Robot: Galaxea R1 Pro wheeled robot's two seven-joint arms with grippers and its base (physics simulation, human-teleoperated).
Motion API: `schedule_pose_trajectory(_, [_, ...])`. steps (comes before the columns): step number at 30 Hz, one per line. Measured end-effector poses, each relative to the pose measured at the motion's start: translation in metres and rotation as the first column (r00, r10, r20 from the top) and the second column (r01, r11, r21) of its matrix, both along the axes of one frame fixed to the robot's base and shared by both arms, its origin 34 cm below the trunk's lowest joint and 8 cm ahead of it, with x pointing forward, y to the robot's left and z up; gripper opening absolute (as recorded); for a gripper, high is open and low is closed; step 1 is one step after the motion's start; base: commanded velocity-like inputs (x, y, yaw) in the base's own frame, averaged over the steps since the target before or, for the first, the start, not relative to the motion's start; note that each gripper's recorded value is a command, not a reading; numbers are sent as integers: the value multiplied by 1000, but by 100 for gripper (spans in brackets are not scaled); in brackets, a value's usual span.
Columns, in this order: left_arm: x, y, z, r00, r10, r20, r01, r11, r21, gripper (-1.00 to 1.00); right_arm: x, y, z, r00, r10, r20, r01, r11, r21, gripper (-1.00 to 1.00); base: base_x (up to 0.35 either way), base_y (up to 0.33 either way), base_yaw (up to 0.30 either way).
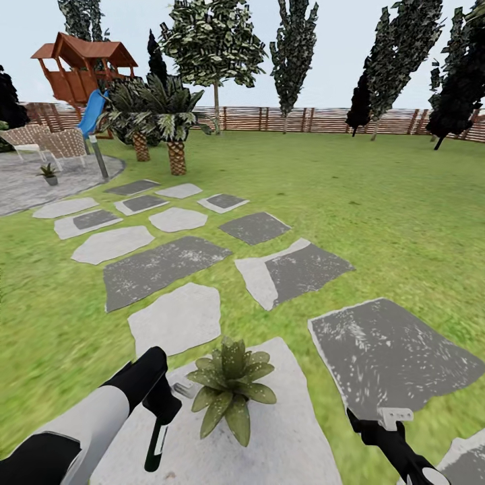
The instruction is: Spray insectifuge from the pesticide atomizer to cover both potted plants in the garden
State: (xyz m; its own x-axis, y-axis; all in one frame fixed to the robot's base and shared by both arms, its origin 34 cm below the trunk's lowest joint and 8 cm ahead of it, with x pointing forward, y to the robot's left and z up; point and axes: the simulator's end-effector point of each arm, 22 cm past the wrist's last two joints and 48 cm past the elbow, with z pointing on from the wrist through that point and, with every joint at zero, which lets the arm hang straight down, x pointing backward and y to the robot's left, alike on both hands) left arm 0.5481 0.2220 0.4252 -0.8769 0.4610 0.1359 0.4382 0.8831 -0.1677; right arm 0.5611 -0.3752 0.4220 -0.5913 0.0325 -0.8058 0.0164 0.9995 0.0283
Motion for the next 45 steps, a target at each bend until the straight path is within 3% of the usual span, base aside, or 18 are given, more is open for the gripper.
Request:
schedule_pose_trajectory(8, [0,-1,0,1000,-2,0,2,1000,-1,-100,-4,3,-5,1000,0,-11,1,1000,10,100,-13,2,0])
schedule_pose_trajectory(20, [3,7,1,1000,6,5,-6,1000,9,-100,-4,4,-6,1000,0,-13,0,1000,12,100,-283,48,0])
schedule_pose_trajectory(33, [20,-10,12,999,1,39,0,1000,-15,-100,-4,4,-6,1000,0,-13,0,1000,12,100,-13,62,0])
schedule_pose_trajectory(40, [33,-16,21,997,-1,77,3,1000,-27,-100,-5,4,-7,1000,1,-16,-1,1000,13,100,0,0,0])
schedule_pose_trajectory(44, [50,-5,29,991,18,134,-14,999,-31,-100,-5,5,-7,1000,1,-16,-1,1000,14,100,0,0,0])
schedule_pose_trajectory(45, [52,6,30,989,25,144,-23,1000,-19,-100,-5,5,-7,1000,1,-16,-1,1000,14,100,0,0,0])
